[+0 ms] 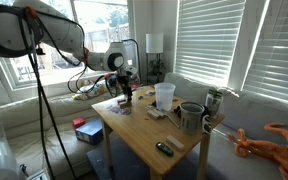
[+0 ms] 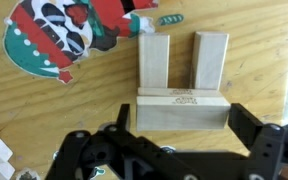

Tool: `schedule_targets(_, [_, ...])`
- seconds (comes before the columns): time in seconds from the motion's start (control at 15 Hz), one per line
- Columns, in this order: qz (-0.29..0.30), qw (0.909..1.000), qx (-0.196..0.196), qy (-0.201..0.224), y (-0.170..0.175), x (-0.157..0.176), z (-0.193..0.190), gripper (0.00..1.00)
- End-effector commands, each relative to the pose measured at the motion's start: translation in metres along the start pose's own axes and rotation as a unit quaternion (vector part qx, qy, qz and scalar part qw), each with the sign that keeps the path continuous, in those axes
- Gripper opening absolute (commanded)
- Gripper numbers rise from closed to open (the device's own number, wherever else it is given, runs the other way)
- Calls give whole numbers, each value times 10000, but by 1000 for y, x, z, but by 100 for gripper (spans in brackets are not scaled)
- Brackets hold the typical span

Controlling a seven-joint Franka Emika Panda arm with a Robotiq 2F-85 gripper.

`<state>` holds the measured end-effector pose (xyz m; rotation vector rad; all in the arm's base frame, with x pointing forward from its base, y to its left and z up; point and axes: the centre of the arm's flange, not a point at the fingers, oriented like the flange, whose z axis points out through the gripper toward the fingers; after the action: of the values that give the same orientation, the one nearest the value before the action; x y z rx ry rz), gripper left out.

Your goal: Pick up the bottom wooden block from the stacked blocks in a square and put it on the top stacked wooden block, pick up the two stacked blocks and turn them ninety degrees anticlockwise to stack them on the block to the left, pick up the block to the right and stack it on the three stacked blocks

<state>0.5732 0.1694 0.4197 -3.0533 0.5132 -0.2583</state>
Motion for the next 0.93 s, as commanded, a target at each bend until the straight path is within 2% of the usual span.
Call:
schedule_targets(0.0, [32, 10000, 64, -57, -4, 2, 4, 100])
schedule_targets(0.27, [35, 9999, 61, -84, -5, 2, 7, 99])
schedule_targets(0.33, [35, 9999, 64, -89, -5, 2, 7, 92])
schedule_targets(0.4, [35, 9999, 64, -94, -5, 2, 8, 76])
schedule_targets(0.6, [56, 9999, 90, -90, -6, 2, 8, 60])
schedule_targets(0.87, [28, 9999, 85, -64, -5, -2, 2, 60])
